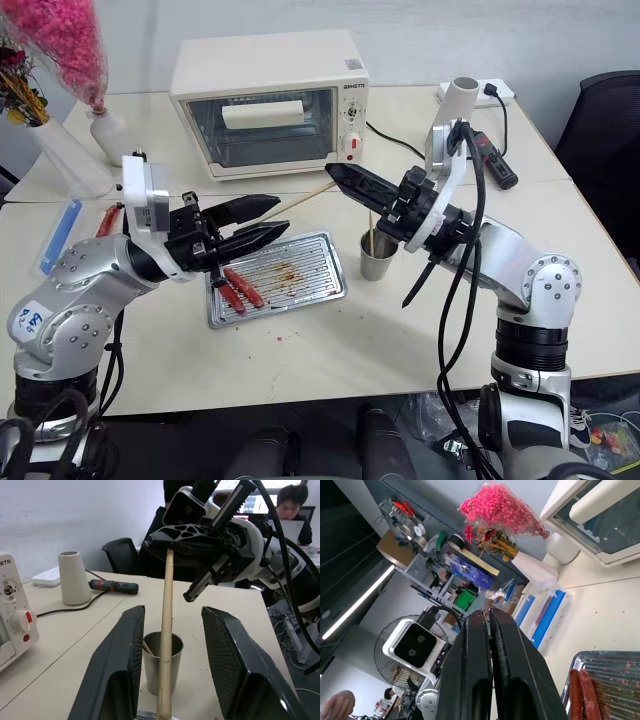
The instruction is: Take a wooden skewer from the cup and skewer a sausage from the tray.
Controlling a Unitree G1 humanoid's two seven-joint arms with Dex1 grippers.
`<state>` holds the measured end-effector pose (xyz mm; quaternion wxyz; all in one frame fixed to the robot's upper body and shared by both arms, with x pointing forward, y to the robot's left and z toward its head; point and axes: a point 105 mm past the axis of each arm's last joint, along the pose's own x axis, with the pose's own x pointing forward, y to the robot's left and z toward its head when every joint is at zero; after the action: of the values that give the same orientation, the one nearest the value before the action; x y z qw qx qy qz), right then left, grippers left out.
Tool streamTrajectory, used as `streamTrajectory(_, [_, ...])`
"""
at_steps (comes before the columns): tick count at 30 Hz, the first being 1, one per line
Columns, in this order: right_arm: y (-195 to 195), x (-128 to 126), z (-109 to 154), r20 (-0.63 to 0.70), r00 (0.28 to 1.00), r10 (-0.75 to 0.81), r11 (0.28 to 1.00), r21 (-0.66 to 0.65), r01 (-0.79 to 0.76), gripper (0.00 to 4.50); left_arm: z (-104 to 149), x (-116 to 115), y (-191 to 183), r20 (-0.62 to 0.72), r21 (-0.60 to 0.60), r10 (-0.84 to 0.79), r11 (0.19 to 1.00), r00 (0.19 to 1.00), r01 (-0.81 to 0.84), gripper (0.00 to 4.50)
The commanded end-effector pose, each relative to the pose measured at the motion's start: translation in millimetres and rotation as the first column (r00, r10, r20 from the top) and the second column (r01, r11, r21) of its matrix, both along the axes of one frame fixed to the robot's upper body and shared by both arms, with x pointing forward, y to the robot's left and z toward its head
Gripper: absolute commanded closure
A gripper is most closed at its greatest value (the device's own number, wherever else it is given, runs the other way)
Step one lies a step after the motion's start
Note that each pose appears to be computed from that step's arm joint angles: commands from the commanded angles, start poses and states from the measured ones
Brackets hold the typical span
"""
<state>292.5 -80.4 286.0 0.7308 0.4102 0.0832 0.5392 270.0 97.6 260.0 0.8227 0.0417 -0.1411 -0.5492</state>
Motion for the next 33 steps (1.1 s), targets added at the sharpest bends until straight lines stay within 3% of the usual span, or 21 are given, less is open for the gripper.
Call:
streamTrajectory(1, [-2,-8,9,0.039,0.999,0.003,1.0,0.031,-0.004,4.5,9,-2,0,0.039,-0.021,-0.007,1.0,0.999,0.007,3.66])
streamTrajectory(4, [-3,-7,11,0.039,0.999,-0.001,0.999,0.039,0.0,4.5,8,-2,0,0.039,-0.014,-0.004,1.0,0.999,0.004,4.48])
streamTrajectory(13, [-2,-8,11,0.043,0.999,-0.001,1.0,0.028,-0.001,4.5,8,3,3,0.04,0.0,0.027,1.0,0.999,-0.027,4.48])
streamTrajectory(14, [-2,-8,11,0.043,0.999,0.0,1.0,0.027,-0.001,4.0,9,4,5,0.042,0.002,0.035,0.999,0.999,-0.036,4.5])
streamTrajectory(18, [-3,-8,12,0.056,0.998,0.0,1.0,-0.013,0.001,2.82,11,5,17,0.049,0.019,0.085,0.996,0.995,-0.086,4.5])
streamTrajectory(24, [3,3,19,0.233,0.972,-0.04,0.952,-0.285,0.108,0.8,12,-5,62,0.046,0.101,0.217,0.97,0.975,-0.221,4.5])
streamTrajectory(27, [15,8,18,0.366,0.931,-0.015,0.885,-0.429,0.182,0.8,7,-17,86,0.018,0.149,0.288,0.946,0.958,-0.287,4.5])
streamTrajectory(31, [38,13,3,0.512,0.854,0.097,0.737,-0.613,0.284,0.8,-6,-42,118,-0.047,0.239,0.38,0.902,0.924,-0.359,4.5])
streamTrajectory(33, [49,13,-4,0.549,0.821,0.157,0.694,-0.653,0.303,0.8,-12,-53,130,-0.077,0.281,0.412,0.883,0.908,-0.377,4.5])
